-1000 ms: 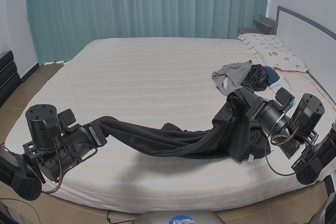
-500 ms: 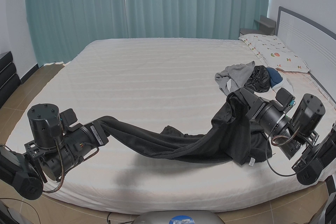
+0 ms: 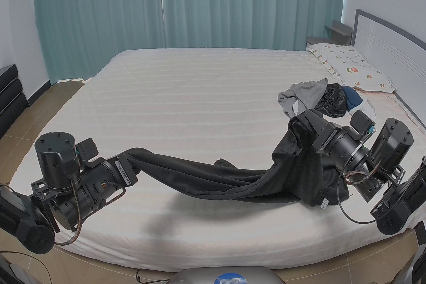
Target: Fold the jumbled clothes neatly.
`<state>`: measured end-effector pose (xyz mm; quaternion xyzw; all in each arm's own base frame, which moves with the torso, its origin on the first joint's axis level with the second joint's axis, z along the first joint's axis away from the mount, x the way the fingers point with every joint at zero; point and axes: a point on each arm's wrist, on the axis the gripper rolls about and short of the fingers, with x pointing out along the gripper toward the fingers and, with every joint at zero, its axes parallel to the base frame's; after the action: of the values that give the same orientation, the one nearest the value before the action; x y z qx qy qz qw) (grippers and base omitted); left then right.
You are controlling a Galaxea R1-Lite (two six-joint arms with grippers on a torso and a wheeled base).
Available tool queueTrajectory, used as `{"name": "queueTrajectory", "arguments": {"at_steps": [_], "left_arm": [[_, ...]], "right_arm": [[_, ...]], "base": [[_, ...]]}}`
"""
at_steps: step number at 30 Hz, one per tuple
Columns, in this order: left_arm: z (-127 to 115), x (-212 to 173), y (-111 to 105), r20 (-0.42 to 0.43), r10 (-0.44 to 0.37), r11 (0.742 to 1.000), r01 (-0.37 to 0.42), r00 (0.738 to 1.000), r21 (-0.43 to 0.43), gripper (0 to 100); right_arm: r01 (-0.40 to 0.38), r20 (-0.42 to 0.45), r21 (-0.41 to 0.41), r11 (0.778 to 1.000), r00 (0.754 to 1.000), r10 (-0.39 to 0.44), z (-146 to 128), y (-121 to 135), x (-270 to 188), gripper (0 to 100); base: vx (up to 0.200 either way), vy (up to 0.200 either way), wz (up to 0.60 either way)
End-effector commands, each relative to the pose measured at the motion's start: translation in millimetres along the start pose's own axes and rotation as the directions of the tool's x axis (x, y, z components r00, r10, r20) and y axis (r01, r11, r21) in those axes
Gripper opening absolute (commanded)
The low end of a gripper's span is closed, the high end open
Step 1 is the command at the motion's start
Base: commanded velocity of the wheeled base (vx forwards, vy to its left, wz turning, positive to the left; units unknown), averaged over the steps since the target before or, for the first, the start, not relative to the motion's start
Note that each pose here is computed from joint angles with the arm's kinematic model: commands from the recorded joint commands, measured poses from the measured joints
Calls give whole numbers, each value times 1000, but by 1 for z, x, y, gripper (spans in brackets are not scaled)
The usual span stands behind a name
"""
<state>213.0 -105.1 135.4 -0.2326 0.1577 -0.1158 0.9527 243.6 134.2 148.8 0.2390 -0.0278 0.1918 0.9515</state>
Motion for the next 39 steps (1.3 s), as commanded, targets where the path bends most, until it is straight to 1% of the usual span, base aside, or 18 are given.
{"name": "queueTrajectory", "arguments": {"at_steps": [1,6,12,15,18,22,24,26,29,31,34,37,39], "left_arm": [[-3,-1,2,-10,11,1000,-11,1000,2,0],[-4,-5,3,-11,6,1000,-6,1000,-6,0],[-5,-6,3,-13,9,1000,-9,1000,3,0],[-6,-7,5,-17,13,1000,-13,1000,7,0],[-4,-12,1,-6,-8,1000,8,1000,8,0],[2,-30,-12,27,-83,997,83,996,10,0],[4,-36,-15,41,-108,994,108,993,12,0],[5,-38,-16,46,-113,994,112,993,19,0],[9,-45,-16,86,-71,995,65,994,71,0],[12,-50,-19,115,-73,994,63,991,86,0],[20,-60,-22,164,-91,992,76,982,99,0],[32,-67,-25,220,-104,991,83,970,101,0],[44,-71,-30,259,-119,991,98,959,94,0]], "right_arm": [[-5,6,2,1000,1000,5,2,2,-1,0],[-36,25,8,999,999,35,8,10,-6,0],[-31,29,10,999,999,30,9,10,-7,0],[-33,30,9,999,999,32,10,11,-10,0],[-46,47,11,999,998,45,17,14,-15,0],[-61,87,9,998,994,60,31,18,-24,0],[-66,105,11,998,992,65,37,20,-27,0],[-71,112,10,997,991,70,39,21,-29,0],[-113,125,10,994,986,111,44,31,-40,0],[-129,153,6,992,980,127,51,37,-46,0],[-135,214,-18,991,967,136,71,43,-57,0],[-159,288,-27,987,944,160,99,52,-72,0],[-176,330,-25,984,928,174,123,60,-83,0]], "base": [[0,0,0],[0,0,0],[0,0,0],[-200,0,0],[-200,0,0],[-200,0,0],[-200,0,0],[-200,0,0],[-200,0,0],[-200,0,0],[-133,0,0],[0,0,0],[0,0,0]]}}
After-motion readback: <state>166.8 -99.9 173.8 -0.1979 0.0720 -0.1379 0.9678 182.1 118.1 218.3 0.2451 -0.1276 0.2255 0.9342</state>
